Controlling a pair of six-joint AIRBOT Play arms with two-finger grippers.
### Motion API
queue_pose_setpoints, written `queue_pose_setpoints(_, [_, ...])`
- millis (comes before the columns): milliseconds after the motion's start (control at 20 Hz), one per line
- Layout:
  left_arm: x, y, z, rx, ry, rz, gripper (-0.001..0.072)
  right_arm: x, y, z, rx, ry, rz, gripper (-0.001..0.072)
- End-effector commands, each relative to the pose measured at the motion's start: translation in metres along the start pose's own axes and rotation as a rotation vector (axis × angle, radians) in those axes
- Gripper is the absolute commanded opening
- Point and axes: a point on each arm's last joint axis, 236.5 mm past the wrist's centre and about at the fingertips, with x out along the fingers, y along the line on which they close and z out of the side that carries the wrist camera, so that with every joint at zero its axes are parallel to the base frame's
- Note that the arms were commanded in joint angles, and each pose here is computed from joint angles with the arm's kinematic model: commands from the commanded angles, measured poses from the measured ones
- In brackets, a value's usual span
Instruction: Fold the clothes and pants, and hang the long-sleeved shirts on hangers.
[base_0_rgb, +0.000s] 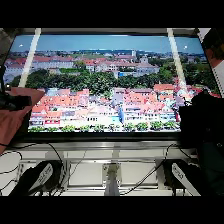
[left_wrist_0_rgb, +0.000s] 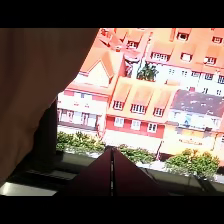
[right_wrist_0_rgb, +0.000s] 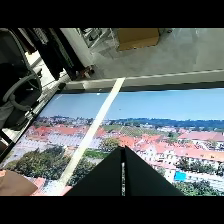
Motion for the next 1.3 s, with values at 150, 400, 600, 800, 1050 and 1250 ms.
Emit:
queue_pose_setpoints(150, [0.005,0.023,-0.003,0.062,0.019,0.096,0.001,0.0,0.0,0.0,-0.001,-0.001,0.0,0.0014])
queue_pose_setpoints(400, [0.031,0.034,-0.017,0.09,0.14,0.13,0.0012,0.0,0.0,0.0,0.0,-0.001,0.0,0.0014])
queue_pose_setpoints(600, [0.056,0.044,-0.036,0.121,0.276,0.163,0.0437,0.0,0.0,0.0,-0.001,-0.001,0.0,0.0014])
queue_pose_setpoints(800, [0.075,0.066,-0.047,0.179,0.381,0.243,0.0506,0.0,0.0,0.0,0.0,-0.001,0.0,0.0014])
queue_pose_setpoints(1050, [0.097,0.095,-0.055,0.272,0.484,0.349,0.0505,0.0,0.0,0.0,0.0,-0.001,0.0,0.0014])
queue_pose_setpoints(1250, [0.103,0.102,-0.038,0.31,0.42,0.383,0.0505,0.0,0.0,0.0,-0.001,-0.001,0.0,0.0014])
